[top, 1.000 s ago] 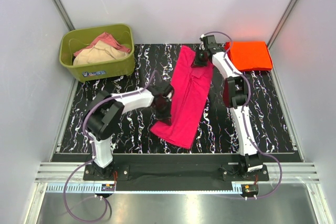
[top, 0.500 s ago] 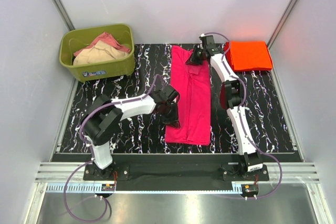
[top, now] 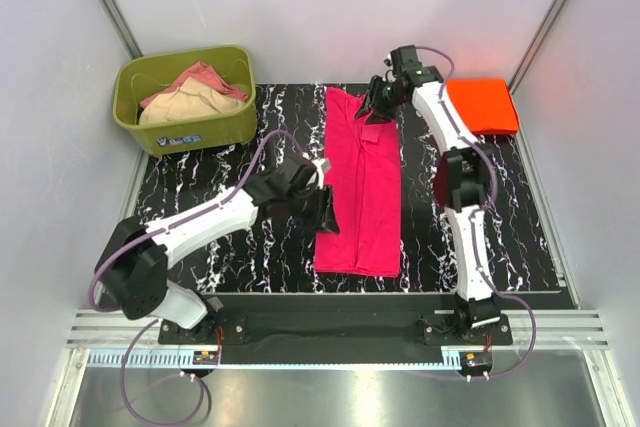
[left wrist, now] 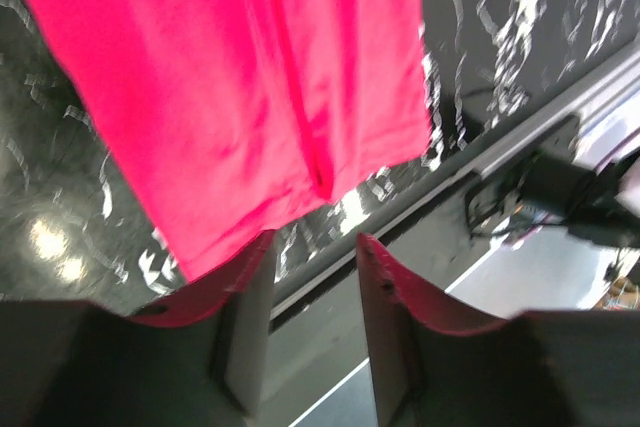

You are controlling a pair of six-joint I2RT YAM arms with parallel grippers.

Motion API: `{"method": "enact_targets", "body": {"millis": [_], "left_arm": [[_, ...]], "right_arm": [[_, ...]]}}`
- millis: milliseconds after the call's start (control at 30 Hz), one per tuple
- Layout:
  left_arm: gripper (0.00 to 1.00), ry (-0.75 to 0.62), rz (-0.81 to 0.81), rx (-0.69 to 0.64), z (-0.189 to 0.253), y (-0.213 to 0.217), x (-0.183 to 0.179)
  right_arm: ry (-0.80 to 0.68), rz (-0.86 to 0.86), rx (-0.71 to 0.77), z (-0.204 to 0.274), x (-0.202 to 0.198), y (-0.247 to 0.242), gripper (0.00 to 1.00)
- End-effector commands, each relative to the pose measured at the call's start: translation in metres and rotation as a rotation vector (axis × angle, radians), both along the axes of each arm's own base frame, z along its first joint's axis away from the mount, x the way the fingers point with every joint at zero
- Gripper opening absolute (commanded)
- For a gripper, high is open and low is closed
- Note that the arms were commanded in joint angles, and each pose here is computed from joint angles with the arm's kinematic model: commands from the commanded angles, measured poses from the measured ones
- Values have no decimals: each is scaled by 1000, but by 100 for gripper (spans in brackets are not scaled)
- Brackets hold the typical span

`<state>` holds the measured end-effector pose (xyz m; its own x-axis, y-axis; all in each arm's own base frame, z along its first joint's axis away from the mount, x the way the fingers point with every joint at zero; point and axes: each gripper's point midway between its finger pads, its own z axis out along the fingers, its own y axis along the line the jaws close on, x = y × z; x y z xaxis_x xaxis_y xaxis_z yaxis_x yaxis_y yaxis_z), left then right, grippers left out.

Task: Fold and stack the t-shirts
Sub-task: Fold the tshirt

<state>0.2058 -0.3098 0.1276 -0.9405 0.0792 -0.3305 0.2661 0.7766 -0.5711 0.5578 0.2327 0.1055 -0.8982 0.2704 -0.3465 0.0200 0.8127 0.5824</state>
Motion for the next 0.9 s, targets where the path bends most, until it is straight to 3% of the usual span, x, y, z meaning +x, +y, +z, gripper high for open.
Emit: {"method": "enact_targets", "body": {"millis": [0,67,133,167,233,267,300,367,433,467,633,867], "left_arm": [[45,34,-79,24,-10,23,-24],[49,68,-75,31,-20,32,-31],[51,119,-70,35,-30,39,-37],[51,130,-62,32,-32,39,-38],[51,157,-47,43,-41,42,-40],[52,168,-27,39,-43,41,-39],[52,177,-14,36,-45,42,-38],[55,183,12,25,-49,42,-38],[58,208,40,7,-54,40,-38],[59,223,46,-13,-57,38,-39],[59,261,100,9,-78,41,-41],[56,329,130,3,-106,37,-44]], "right_arm": [[-4,31,-31,96,-72,-16,48],[118,47,-63,67,-113,-26,55],[101,43,-61,85,-145,-36,59],[202,47,-80,54,-176,-43,63],[163,46,-46,66,-207,-47,67],[261,38,-48,37,-240,-53,68],[221,36,-23,45,-253,-54,70],[353,24,2,8,-302,-59,71],[341,7,42,1,-322,-60,71],[417,-24,42,-20,-346,-64,71],[421,-84,63,-37,-376,-72,71],[459,-112,19,-71,-384,-79,70]]}}
